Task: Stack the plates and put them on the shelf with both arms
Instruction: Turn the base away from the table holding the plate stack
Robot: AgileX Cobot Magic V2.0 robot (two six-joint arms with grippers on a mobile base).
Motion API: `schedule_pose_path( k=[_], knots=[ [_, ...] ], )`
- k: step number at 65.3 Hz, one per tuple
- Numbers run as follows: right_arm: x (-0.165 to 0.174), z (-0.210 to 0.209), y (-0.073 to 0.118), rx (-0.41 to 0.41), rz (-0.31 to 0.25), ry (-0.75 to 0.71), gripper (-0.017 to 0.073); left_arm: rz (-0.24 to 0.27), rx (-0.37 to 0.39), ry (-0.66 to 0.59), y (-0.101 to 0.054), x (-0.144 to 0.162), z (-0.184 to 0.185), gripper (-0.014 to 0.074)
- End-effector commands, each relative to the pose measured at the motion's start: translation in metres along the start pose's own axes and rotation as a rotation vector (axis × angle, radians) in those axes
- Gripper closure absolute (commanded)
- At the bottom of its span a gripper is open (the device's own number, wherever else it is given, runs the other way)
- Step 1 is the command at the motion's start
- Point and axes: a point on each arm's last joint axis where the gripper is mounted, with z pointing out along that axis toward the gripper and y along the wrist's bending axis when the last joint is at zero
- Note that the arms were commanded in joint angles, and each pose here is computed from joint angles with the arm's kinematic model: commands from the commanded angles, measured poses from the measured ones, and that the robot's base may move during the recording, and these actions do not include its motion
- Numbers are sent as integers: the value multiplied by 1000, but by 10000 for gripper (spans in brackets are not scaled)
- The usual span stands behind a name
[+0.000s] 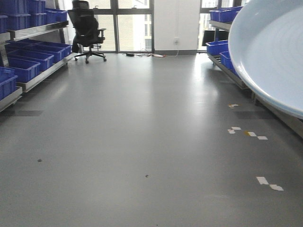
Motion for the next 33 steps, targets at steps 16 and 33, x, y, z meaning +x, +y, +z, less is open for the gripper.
schedule_pose_path(
  k=[16, 33],
  knots=[
    [-19, -5, 2, -17, -6, -132, 503, -2, 21, -104, -3, -16, -4, 508],
    [-19, -5, 2, -17, -6, -132, 503, -2, 21, -104, -3, -16, -4, 508]
  ],
)
